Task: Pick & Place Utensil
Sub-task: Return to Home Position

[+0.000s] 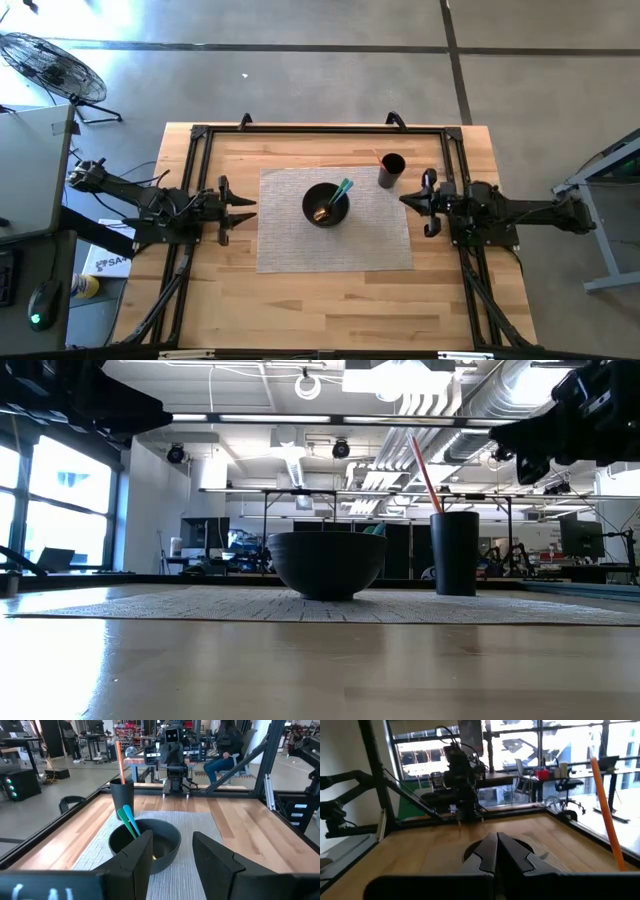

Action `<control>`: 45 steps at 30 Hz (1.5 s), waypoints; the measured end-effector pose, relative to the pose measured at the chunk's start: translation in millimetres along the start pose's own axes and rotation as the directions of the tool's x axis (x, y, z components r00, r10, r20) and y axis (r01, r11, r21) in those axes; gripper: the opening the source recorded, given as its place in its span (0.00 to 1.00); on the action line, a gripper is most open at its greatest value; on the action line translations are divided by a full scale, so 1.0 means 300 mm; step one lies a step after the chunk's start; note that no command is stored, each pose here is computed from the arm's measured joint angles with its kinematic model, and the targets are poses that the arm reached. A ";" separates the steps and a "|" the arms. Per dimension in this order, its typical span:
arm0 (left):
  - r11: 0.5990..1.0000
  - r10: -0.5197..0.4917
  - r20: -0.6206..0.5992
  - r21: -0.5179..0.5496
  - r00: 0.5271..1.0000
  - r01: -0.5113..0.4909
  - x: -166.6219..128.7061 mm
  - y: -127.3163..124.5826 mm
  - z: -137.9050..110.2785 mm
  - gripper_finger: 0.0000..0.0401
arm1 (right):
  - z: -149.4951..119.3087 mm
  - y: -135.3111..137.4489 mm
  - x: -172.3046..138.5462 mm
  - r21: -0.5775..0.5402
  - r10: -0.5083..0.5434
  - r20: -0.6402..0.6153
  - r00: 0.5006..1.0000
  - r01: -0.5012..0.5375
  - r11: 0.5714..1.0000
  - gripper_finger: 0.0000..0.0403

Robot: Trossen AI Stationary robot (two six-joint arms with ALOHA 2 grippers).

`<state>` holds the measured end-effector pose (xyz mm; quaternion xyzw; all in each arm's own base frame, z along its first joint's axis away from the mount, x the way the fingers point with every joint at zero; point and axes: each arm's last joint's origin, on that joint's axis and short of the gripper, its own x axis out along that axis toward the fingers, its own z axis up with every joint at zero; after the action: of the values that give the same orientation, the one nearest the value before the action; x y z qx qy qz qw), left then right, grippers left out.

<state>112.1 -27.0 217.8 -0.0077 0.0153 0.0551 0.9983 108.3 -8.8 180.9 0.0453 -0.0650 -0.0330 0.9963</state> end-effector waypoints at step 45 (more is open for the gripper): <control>0.982 -0.184 0.115 0.060 0.976 0.178 -0.042 0.074 -0.133 0.34 | -0.020 0.011 0.000 -0.022 0.009 -0.057 0.998 -0.010 1.000 0.02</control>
<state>96.1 -7.0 177.9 0.0190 -0.0442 -0.0362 0.9982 109.3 -5.1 175.3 0.0347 -0.0365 -0.0278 0.9983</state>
